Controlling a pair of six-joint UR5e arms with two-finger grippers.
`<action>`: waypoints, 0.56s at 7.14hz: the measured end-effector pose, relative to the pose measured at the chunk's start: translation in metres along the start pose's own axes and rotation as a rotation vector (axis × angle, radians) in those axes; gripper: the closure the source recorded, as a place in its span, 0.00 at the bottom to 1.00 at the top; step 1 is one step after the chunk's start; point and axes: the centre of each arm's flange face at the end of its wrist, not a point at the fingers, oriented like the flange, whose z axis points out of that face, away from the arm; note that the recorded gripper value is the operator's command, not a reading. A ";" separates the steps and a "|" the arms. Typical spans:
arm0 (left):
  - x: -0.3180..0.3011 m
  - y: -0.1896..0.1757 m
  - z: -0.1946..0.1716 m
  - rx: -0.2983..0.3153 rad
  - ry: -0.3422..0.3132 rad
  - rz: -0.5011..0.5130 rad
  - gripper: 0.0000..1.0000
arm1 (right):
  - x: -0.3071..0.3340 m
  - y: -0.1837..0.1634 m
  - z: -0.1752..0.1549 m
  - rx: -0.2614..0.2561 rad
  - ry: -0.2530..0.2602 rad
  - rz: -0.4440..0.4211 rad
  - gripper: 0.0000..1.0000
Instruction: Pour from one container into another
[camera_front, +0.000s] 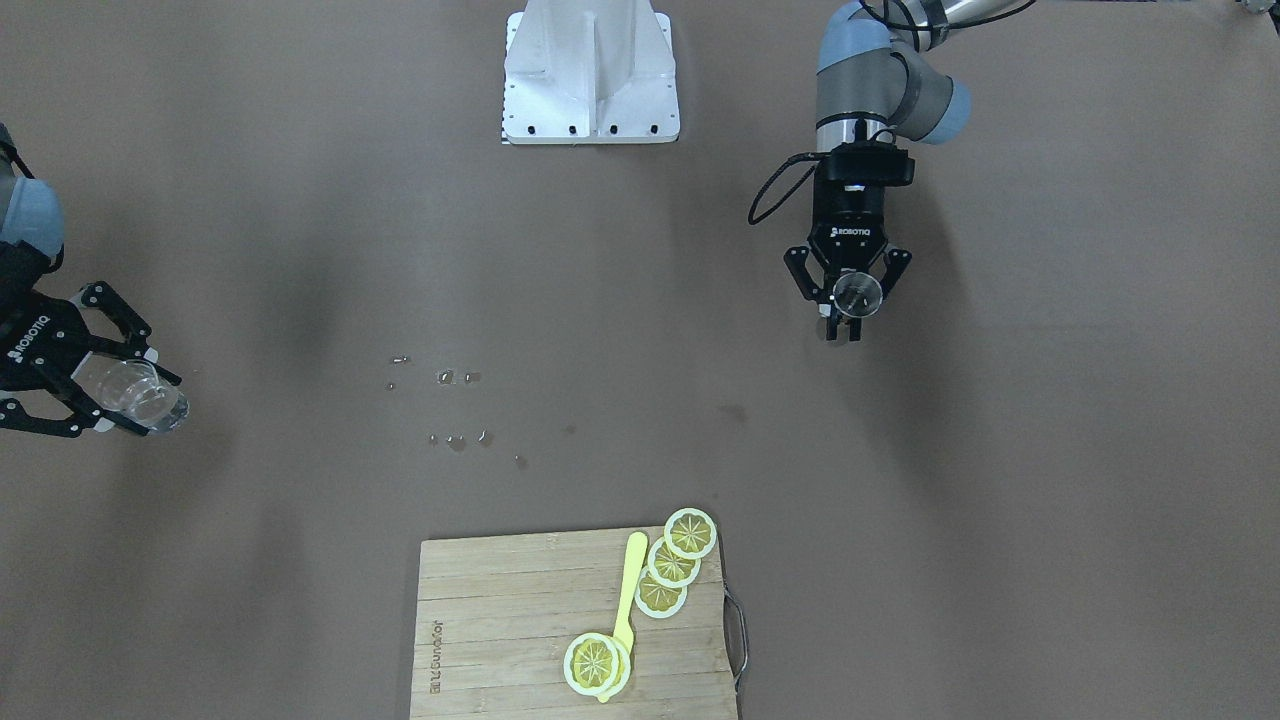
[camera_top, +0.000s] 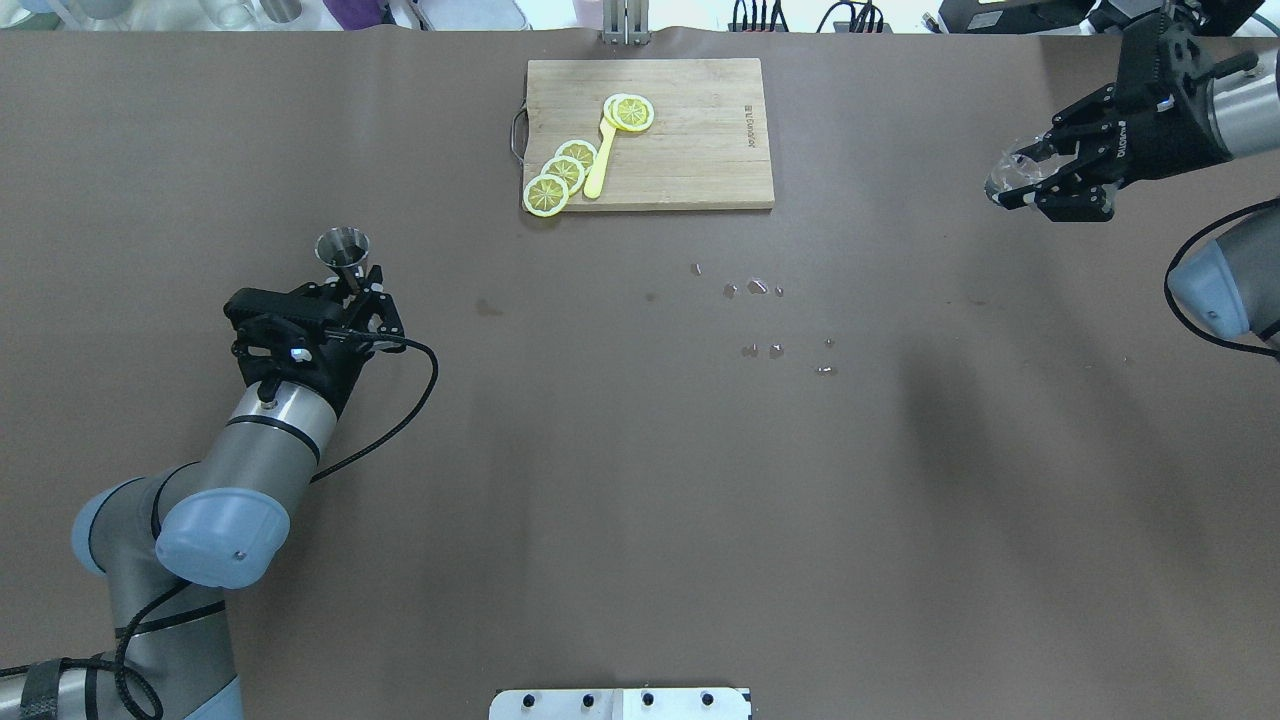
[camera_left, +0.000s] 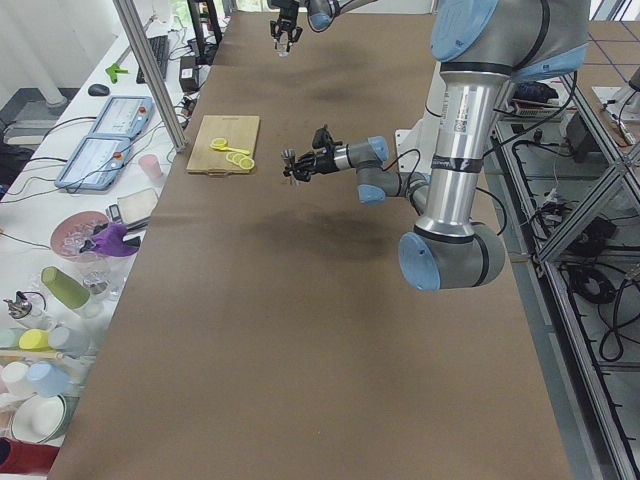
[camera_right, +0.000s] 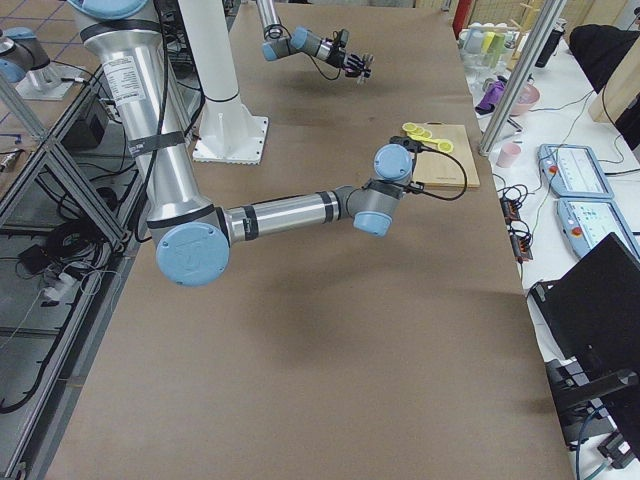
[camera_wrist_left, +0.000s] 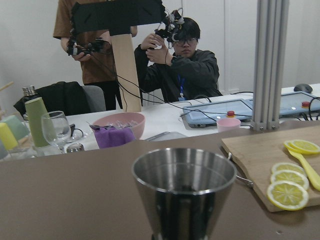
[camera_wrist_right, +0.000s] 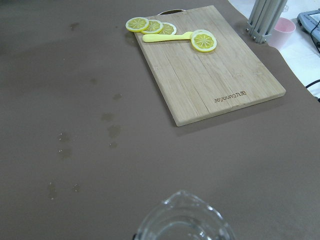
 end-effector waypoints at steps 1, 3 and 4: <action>0.019 -0.016 0.003 -0.020 0.052 0.013 1.00 | -0.012 -0.019 0.006 -0.017 0.012 0.004 1.00; 0.052 -0.058 0.012 -0.050 0.186 0.124 1.00 | -0.028 -0.060 0.008 -0.058 0.023 0.026 1.00; 0.066 -0.073 0.015 -0.081 0.273 0.172 1.00 | -0.033 -0.079 0.010 -0.079 0.019 0.037 1.00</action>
